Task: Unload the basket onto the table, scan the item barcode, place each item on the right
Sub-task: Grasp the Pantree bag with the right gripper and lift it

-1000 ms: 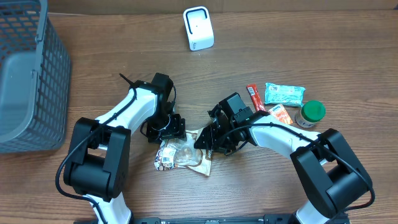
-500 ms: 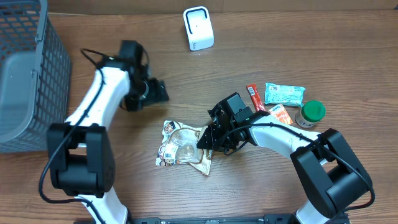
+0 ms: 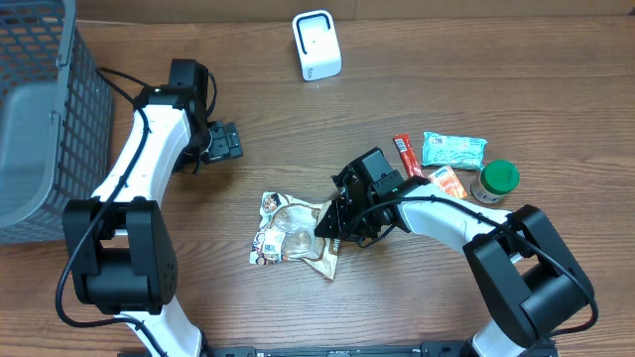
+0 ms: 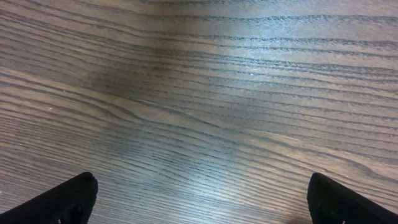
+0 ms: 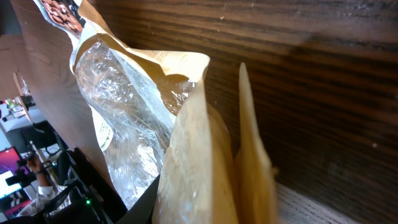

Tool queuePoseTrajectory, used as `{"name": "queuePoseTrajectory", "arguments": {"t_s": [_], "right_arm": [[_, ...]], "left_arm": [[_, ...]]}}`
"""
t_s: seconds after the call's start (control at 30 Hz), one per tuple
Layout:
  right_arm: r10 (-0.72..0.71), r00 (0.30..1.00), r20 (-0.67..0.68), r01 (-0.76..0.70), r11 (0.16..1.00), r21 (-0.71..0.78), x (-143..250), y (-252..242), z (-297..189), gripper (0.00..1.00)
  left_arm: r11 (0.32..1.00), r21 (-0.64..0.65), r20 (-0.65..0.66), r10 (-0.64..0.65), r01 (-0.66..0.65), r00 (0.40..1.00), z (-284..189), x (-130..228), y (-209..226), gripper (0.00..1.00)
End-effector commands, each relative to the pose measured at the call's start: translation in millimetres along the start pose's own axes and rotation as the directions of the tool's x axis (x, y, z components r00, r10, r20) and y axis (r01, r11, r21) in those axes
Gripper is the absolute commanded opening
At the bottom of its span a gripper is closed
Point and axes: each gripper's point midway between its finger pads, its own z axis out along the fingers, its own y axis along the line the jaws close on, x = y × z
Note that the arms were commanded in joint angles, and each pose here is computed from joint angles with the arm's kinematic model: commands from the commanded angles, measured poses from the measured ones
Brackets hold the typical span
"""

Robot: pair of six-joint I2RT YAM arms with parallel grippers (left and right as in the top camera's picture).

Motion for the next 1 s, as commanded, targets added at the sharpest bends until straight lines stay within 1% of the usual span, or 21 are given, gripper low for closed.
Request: {"name": "queuePoseTrajectory", "arguments": {"t_s": [0.0, 0.1, 0.13, 0.17, 0.2, 0.27, 0.37, 0.43, 0.5, 0.6, 0.63, 0.7, 0.73, 0.77, 0.8, 0.87, 0.97], "right_arm": [[-0.006, 1.0, -0.001, 0.006, 1.0, 0.0, 0, 2, 1, 0.12], [-0.029, 0.999, 0.016, 0.029, 1.0, -0.011, -4, 9, -4, 0.11], [-0.089, 0.995, 0.036, 0.09, 0.996, -0.021, -7, 20, -14, 0.07], [-0.116, 0.992, 0.044, 0.117, 0.993, -0.022, -8, 25, -19, 0.04], [-0.138, 0.988, 0.063, 0.139, 0.99, -0.019, -11, 34, -30, 0.04], [-0.196, 0.973, 0.123, 0.192, 0.98, 0.043, -26, 49, -59, 0.04], [-0.271, 0.95, 0.153, 0.243, 0.953, 0.18, -41, 63, -99, 0.04], [-0.329, 0.927, 0.178, 0.265, 0.913, 0.311, -53, 75, -138, 0.04], [-0.385, 0.896, 0.221, 0.276, 0.873, 0.401, -64, 90, -175, 0.04], [-0.498, 0.804, 0.325, 0.28, 0.799, 0.533, -87, 116, -233, 0.04], [-0.548, 0.756, 0.358, 0.284, 0.768, 0.575, -96, 126, -252, 0.04], [-0.618, 0.683, 0.39, 0.297, 0.722, 0.625, -109, 140, -272, 0.04], [-0.683, 0.614, 0.396, 0.323, 0.675, 0.663, -120, 150, -283, 0.04], [-0.742, 0.55, 0.385, 0.354, 0.624, 0.697, -129, 158, -289, 0.04], [-0.777, 0.51, 0.369, 0.376, 0.587, 0.717, -136, 163, -290, 0.04], [-0.831, 0.442, 0.337, 0.405, 0.521, 0.752, -149, 170, -291, 0.04], [-0.882, 0.372, 0.29, 0.385, 0.431, 0.816, -175, 171, -290, 0.04]], "left_arm": [[1.0, -0.012, 0.029, 0.0, 0.0, 1.0, -8, -5, 3, 1.0], [1.0, -0.011, 0.028, 0.0, 0.0, 1.0, -8, -5, 3, 1.0], [1.0, -0.011, 0.028, 0.0, 0.0, 1.0, -8, -5, 3, 1.0], [1.0, -0.011, 0.028, 0.0, 0.0, 1.0, -8, -5, 3, 1.0], [1.0, -0.011, 0.028, 0.001, 0.0, 1.0, -8, -5, 3, 1.0], [1.0, -0.011, 0.028, 0.001, 0.0, 1.0, -8, -5, 3, 1.0], [1.0, -0.011, 0.028, 0.0, 0.0, 1.0, -8, -5, 3, 1.0], [1.0, -0.011, 0.028, 0.0, 0.0, 1.0, -8, -5, 3, 1.0], [1.0, -0.011, 0.028, 0.001, 0.0, 1.0, -8, -5, 3, 1.0], [1.0, -0.011, 0.028, 0.001, 0.0, 1.0, -8, -5, 3, 1.0], [1.0, -0.011, 0.028, 0.0, 0.0, 1.0, -8, -5, 3, 1.0], [1.0, -0.011, 0.028, 0.001, 0.0, 1.0, -8, -5, 3, 1.0], [1.0, -0.011, 0.028, 0.0, 0.0, 1.0, -8, -5, 3, 1.0], [1.0, -0.011, 0.028, 0.001, 0.0, 1.0, -8, -5, 3, 1.0], [1.0, -0.011, 0.028, 0.001, 0.0, 1.0, -8, -5, 3, 1.0], [1.0, -0.011, 0.028, 0.0, 0.0, 1.0, -8, -5, 3, 1.0], [1.0, -0.011, 0.028, 0.0, 0.0, 1.0, -8, -5, 3, 1.0]]}}
